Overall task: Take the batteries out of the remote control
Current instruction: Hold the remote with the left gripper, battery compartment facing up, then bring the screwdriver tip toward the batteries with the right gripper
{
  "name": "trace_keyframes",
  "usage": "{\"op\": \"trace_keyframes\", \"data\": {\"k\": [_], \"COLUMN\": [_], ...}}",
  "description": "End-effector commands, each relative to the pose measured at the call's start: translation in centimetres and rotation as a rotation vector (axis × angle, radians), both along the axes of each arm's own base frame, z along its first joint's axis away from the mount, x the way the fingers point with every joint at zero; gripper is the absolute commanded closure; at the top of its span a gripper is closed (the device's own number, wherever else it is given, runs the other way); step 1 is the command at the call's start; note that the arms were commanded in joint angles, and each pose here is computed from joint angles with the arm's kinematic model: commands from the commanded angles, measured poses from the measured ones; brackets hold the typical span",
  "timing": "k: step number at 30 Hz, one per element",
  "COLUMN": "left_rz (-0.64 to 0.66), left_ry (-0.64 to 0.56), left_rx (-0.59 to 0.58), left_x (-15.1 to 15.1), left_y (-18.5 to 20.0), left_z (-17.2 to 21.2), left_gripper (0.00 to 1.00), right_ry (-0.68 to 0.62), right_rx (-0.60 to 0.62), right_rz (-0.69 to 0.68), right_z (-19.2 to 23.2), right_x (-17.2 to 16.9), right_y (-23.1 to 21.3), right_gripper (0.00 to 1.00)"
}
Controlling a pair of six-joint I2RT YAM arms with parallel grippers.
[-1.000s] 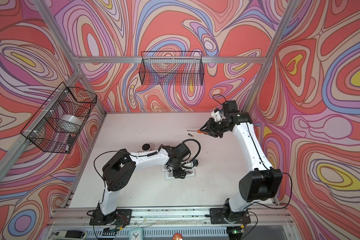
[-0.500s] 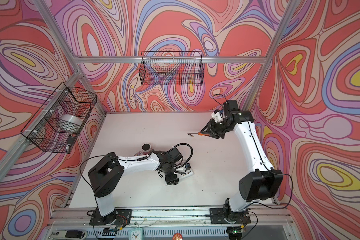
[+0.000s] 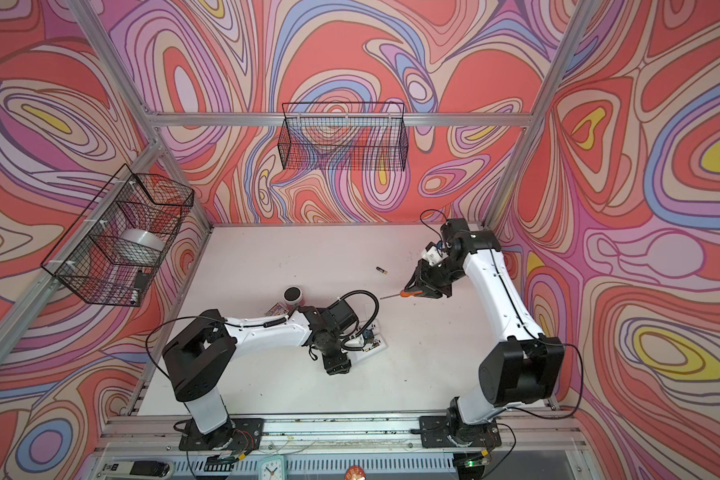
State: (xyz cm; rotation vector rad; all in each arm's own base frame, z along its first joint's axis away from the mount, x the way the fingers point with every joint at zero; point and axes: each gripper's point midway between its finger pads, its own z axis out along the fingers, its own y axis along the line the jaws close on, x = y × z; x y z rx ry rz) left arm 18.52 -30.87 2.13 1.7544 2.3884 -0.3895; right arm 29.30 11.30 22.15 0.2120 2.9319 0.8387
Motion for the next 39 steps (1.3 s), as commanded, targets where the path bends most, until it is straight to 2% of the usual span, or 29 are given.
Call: {"op": "trace_keyframes", "data": {"k": [1,5,12,15,18,25,33,39], "left_rz": [0.042,0.056,0.054,0.045,0.031,-0.014,-0.030,-0.060], "left_ry": [0.035,0.033,0.027,0.037,0.058,0.066,0.087,0.095], "left_rx": [0.062,0.089,0.105,0.119,0.139,0.185,0.178,0.195], "left_x": [-0.8,-1.0,-1.4,-1.6,-1.8,-1.7,-1.1,-1.0], "left_y": [1.7,2.5,3.6,3.8,3.9,4.7,5.1,5.6], "left_z": [-0.6,-0.8,-0.6,-1.0,-1.5,-1.9,-1.8,-1.9], "left_gripper": [0.35,0.35,0.34,0.42,0.55,0.70,0.71,0.71], "right_ry": [-0.030,0.007,0.032,0.043,0.056,0.071,0.092,0.062], "right_rx": [-0.114,-0.129,-0.135,-0.149,-0.176,-0.184,-0.205,-0.184], "right_rz": [0.123,0.203,0.228,0.257,0.277,0.297,0.312,0.356], "right_z": [-0.8,-2.3,-3.3,-3.7,-4.0,-4.1,-4.6,-3.9], "right_x": [-1.5,-2.4,-2.8,-3.3,-3.9,-5.6,-6.6,-7.2], "right_y": [0.3,1.7,2.1,2.5,2.5,2.6,2.4,3.4], "right_gripper": [0.85,0.85,0.86,0.86,0.86,0.87,0.88,0.88]}}
